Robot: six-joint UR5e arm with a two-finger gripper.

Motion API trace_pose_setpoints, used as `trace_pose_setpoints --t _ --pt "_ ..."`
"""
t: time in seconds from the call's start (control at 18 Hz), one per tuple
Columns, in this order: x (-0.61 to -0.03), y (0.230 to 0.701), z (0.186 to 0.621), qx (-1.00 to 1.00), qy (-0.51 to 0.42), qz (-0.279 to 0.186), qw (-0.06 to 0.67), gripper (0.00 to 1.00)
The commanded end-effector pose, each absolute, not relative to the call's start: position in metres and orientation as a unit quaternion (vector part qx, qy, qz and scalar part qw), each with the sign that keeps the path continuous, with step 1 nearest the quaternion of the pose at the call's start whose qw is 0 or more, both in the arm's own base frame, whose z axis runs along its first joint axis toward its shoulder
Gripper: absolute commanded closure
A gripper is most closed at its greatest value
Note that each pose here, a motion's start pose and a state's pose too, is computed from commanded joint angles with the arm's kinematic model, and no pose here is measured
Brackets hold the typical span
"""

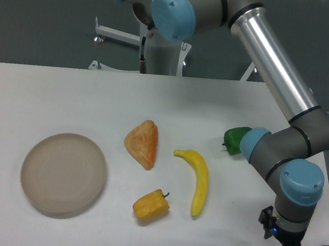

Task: Pick up the green pepper from the table
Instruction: 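Raise the gripper up and away from the green bell pepper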

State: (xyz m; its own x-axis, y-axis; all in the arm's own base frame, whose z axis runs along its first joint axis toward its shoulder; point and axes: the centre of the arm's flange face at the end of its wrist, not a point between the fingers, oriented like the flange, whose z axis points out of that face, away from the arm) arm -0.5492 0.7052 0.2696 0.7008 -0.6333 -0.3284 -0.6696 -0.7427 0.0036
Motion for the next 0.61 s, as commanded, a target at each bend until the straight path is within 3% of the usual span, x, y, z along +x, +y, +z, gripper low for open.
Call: trace_pose_setpoints --t 0.61 --pt "-0.54 0.675 0.281 -0.927 0.347 0.132 0.048 0.0"
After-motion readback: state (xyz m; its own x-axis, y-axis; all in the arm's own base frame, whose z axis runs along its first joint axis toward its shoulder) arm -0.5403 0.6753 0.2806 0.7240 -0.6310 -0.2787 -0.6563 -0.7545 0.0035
